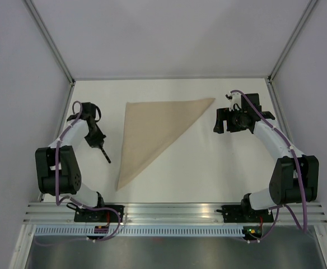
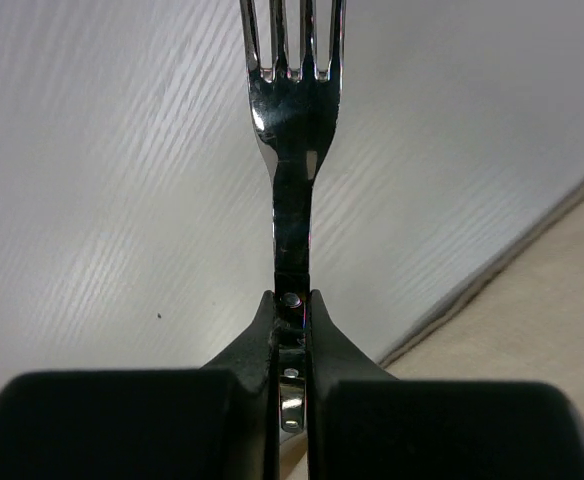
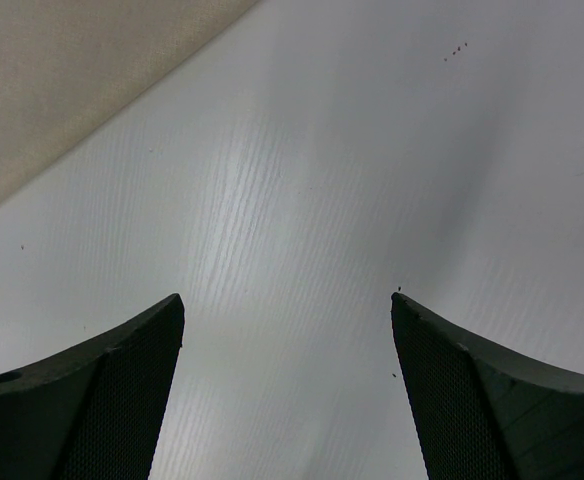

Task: Fold the napkin, place the utensils inside, and roll it up
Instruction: Grab a utensil with the left arm, then place the utensil onto the napkin

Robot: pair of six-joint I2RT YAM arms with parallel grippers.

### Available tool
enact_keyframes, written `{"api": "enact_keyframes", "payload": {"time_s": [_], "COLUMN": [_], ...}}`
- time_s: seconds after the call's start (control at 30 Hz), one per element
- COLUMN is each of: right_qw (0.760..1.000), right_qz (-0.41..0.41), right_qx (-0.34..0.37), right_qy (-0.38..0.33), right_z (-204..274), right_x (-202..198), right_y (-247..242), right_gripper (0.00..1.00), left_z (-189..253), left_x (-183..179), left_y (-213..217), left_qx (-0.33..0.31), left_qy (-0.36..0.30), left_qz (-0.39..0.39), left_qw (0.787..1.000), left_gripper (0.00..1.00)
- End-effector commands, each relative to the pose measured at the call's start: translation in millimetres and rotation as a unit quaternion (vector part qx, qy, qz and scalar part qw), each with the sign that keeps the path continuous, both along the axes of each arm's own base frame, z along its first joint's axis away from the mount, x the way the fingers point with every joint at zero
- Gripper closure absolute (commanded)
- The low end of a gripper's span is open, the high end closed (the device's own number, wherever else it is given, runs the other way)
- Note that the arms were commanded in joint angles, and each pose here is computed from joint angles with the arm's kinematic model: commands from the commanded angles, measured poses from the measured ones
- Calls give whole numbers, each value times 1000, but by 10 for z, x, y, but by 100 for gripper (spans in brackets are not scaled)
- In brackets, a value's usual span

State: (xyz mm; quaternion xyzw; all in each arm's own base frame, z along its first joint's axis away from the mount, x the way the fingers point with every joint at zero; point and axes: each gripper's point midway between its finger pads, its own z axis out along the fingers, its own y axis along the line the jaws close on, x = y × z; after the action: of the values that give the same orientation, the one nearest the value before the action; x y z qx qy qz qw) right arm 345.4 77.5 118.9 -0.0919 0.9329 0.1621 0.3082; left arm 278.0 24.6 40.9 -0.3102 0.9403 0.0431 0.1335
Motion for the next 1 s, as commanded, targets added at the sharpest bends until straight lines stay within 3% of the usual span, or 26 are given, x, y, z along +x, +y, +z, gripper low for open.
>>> {"api": "enact_keyframes", "payload": {"time_s": [0.0,0.2,0.37,0.4,0.47,0.6,0.83,0.97], "right_qw": [1000,1000,998,998,996,993,990,991], "right_qz": [-7,-4,-8,-11,-17,-30,-42,-43], "right_qx": [-10,-9,-14,-15,-21,-36,-54,-59], "right_qy": [-15,-23,-60,-65,-81,-107,-123,-116], "right_z": [84,138,307,331,397,497,539,485], "right_x": [8,16,49,54,63,90,117,129], "right_y": [-35,-28,-56,-66,-96,-168,-244,-261], "right_gripper": [11,11,11,11,11,11,10,10], "left_z": [587,1200,1379,1226,1211,797,361,194], "left_x": [449,899,1095,1120,1103,1045,959,861], "left_y": [66,-159,-1252,-1389,-1820,-2389,-3057,-3181], "left_qx": [22,43,32,33,15,-30,-69,-84], "left_qy": [-88,-191,-224,-202,-199,-155,-119,-99], "left_qz": [-57,-170,-391,-418,-494,-585,-645,-656], "left_qw": [994,966,892,885,846,796,752,743], "left_gripper": [98,98,98,98,98,98,98,98]}}
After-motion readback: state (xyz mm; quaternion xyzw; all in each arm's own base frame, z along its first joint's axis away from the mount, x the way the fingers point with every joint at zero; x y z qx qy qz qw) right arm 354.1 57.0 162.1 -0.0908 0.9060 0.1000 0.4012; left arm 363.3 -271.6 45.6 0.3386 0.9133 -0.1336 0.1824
